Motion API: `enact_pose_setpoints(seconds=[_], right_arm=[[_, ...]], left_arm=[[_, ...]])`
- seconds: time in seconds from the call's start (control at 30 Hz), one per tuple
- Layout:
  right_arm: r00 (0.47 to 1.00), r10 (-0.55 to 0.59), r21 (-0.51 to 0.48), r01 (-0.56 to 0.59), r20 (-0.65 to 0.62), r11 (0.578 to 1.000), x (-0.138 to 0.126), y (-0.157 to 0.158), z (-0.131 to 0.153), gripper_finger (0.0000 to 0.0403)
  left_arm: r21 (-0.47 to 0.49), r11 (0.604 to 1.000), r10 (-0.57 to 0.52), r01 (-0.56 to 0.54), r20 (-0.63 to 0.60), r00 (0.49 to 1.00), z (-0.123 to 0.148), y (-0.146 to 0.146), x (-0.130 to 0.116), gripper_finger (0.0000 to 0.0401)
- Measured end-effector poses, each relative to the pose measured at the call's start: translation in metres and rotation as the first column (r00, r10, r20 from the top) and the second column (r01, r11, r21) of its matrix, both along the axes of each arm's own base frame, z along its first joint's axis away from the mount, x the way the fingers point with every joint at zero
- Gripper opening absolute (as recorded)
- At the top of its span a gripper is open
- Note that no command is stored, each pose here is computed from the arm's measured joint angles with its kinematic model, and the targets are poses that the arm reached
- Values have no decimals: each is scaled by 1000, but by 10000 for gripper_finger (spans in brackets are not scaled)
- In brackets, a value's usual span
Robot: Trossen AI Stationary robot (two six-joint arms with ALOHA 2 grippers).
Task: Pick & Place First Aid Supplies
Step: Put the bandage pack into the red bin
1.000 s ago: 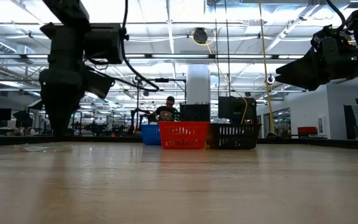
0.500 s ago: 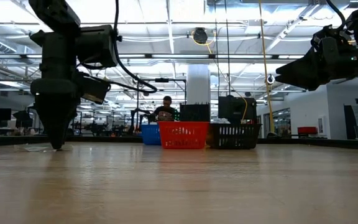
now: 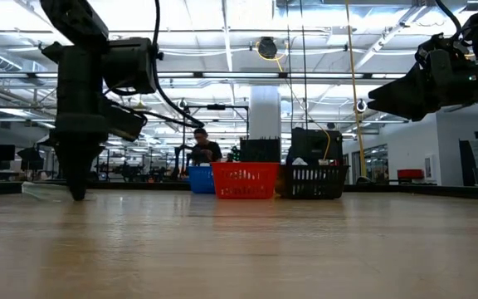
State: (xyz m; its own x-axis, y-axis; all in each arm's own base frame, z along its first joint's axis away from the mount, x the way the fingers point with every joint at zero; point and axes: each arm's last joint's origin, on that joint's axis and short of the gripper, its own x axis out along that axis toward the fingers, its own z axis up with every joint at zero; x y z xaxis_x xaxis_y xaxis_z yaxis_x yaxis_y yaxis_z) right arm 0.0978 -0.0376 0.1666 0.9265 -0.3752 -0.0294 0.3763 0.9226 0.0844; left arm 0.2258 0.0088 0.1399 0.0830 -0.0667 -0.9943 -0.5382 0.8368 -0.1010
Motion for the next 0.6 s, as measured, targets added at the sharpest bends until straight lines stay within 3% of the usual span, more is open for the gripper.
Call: enact_pose_setpoints(seconds=[0.17, 0.33, 0.6], right_arm=[[1000, 0, 0, 0, 0, 1000, 0, 0, 0, 263], [1000, 0, 0, 0, 0, 1000, 0, 0, 0, 263], [1000, 0, 0, 0, 0, 1000, 0, 0, 0, 263]], left_arm=[[-72, 986, 146, -150, -48, 988, 6, 8, -5, 4], [-108, 954, 278, -278, -18, 960, 26, 17, -1, 3], [-142, 860, 498, -489, 28, 867, 62, 34, 12, 3]])
